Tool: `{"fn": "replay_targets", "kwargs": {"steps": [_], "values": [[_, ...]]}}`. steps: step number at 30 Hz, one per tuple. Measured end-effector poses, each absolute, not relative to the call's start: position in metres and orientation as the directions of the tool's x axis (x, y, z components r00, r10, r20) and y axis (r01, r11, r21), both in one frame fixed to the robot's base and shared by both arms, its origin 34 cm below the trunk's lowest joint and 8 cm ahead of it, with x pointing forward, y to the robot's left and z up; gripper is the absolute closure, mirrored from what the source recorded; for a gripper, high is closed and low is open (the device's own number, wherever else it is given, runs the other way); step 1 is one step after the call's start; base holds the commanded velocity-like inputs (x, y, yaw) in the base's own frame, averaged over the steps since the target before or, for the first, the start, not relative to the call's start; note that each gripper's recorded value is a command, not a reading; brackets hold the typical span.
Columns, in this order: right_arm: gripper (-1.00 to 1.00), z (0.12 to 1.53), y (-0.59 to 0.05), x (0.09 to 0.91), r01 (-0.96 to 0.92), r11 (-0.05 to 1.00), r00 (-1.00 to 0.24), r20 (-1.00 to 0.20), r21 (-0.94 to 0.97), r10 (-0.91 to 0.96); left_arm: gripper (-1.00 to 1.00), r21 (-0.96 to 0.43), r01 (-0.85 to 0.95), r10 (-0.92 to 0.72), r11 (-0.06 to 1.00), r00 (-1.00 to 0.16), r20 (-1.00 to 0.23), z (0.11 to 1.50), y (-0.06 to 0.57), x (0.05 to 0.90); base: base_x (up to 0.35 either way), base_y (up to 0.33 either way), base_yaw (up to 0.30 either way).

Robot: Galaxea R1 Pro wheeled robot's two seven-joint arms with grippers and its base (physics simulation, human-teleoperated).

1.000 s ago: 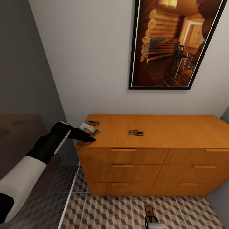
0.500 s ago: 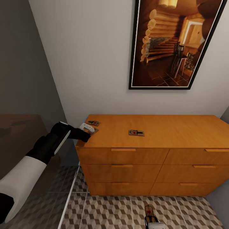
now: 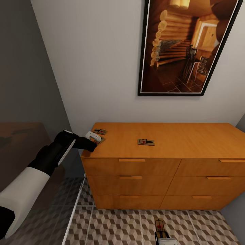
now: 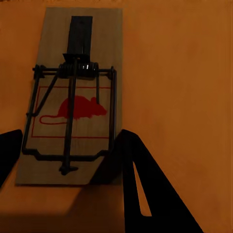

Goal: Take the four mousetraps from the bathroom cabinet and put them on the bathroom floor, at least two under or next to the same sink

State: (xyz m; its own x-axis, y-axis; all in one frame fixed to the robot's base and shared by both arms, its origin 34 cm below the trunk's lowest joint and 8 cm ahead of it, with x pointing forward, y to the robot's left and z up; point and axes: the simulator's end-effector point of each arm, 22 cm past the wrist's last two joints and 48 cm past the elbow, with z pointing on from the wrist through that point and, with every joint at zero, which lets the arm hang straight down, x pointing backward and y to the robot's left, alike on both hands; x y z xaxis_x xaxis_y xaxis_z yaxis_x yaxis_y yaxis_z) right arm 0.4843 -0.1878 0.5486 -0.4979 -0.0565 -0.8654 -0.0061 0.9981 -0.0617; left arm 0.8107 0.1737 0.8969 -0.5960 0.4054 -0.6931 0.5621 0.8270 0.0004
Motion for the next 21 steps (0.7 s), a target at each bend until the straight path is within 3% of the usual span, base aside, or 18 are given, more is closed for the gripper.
{"fn": "replay_targets", "kwargs": {"steps": [21], "values": [[1.00,0.549,-0.188,0.484,-0.006,0.998,-0.498,-0.865,-0.062,-0.056,1.00,0.047,0.595,0.417,0.802,-0.502,-0.758,0.940,0.154,0.812,0.000,0.000,0.000]]}}
